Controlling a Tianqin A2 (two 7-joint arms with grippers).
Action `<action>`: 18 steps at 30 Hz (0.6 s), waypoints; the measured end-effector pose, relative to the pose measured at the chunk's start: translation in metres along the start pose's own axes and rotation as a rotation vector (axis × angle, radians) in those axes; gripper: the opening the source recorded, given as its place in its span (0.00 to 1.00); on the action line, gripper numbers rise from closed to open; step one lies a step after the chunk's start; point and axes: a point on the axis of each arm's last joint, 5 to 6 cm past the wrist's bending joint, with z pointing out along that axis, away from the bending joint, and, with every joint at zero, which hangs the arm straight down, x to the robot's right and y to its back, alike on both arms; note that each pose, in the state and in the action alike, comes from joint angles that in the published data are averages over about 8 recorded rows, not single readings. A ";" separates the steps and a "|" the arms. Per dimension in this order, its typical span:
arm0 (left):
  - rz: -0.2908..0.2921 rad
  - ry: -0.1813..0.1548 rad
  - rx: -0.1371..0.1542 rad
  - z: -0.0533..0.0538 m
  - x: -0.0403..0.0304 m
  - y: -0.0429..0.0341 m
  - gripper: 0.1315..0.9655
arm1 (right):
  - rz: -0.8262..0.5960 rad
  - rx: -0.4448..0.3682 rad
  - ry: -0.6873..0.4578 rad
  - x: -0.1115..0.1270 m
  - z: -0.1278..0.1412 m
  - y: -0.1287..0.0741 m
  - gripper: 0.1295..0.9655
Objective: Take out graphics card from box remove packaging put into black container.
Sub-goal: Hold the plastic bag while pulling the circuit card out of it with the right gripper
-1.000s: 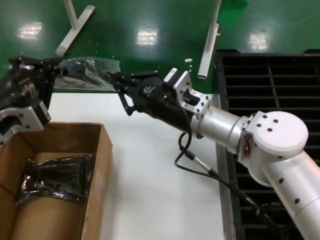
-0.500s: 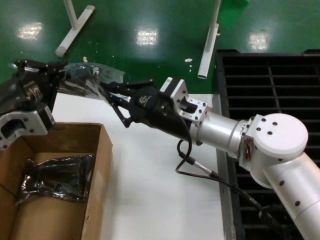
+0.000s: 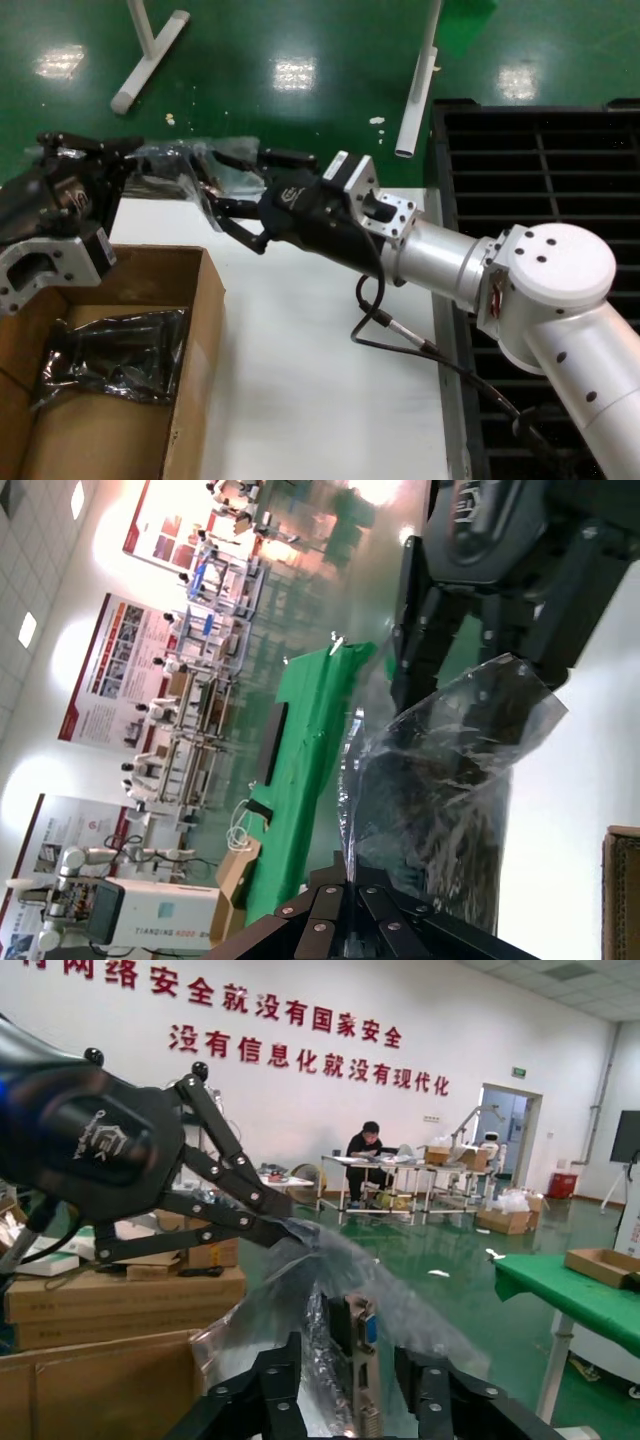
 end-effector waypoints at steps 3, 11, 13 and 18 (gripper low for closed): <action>0.005 0.003 0.001 -0.001 0.0003 -0.0008 0.01 | 0.001 0.006 0.007 0.002 0.000 0.000 0.25; 0.023 0.008 0.008 -0.003 0.0003 -0.0031 0.01 | 0.011 0.030 0.021 0.007 0.001 0.000 0.28; 0.027 0.009 0.011 -0.003 0.0002 -0.0037 0.01 | 0.017 0.037 0.022 0.008 0.002 0.000 0.26; 0.030 0.007 0.018 -0.001 0.0004 -0.0053 0.01 | 0.034 0.054 0.019 0.009 0.005 0.000 0.21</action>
